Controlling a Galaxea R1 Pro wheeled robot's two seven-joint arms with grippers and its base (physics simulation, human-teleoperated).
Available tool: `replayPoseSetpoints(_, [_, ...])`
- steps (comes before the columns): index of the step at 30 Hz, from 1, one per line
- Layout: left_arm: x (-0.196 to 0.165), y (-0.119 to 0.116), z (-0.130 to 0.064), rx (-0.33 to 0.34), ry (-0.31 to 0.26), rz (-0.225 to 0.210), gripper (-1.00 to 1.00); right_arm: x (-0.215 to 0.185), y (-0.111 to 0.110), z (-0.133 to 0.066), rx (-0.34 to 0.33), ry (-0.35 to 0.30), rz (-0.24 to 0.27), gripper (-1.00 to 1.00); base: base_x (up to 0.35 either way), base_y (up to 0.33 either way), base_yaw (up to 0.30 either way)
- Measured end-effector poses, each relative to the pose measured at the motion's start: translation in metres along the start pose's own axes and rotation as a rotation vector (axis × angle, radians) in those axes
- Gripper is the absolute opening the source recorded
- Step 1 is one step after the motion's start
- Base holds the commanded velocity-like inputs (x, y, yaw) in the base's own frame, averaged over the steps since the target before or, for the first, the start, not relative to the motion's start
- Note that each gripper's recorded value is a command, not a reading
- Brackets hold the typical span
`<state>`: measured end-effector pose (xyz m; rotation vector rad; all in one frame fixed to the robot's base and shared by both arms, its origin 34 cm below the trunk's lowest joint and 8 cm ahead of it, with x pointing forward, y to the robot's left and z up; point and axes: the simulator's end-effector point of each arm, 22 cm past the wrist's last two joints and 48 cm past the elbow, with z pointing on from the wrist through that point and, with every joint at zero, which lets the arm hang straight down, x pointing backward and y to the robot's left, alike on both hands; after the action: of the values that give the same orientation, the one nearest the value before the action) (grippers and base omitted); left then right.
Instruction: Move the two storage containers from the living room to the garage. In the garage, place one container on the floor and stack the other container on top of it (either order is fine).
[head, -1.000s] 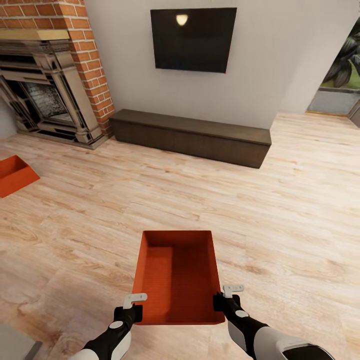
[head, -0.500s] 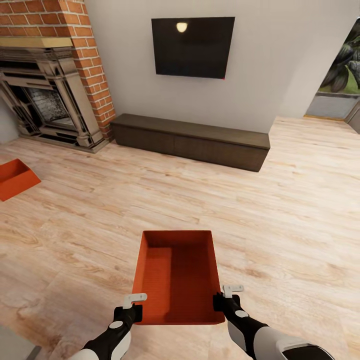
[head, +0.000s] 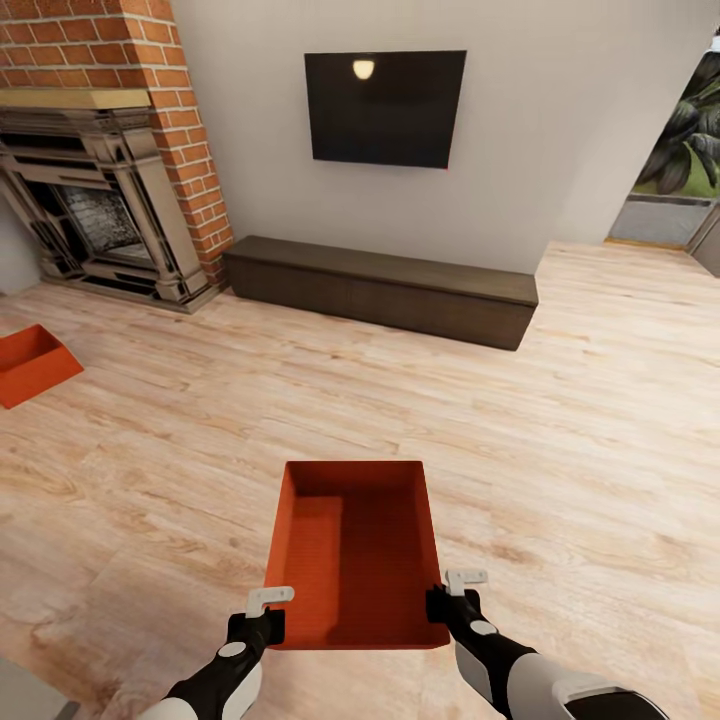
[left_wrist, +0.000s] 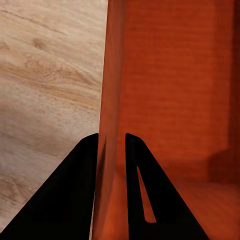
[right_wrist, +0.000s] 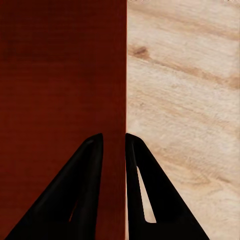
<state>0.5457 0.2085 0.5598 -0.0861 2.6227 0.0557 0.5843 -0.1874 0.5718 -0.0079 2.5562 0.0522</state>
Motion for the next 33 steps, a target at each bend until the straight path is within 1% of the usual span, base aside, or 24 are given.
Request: replayPoseSetpoints(33, [-0.026,0.0,-0.01,0.003,-0.051,-0.002,-1.0,-0.027,0.001,-0.01,-0.001,-0.05,0.0,-1.0,0.0,0.0,0.0])
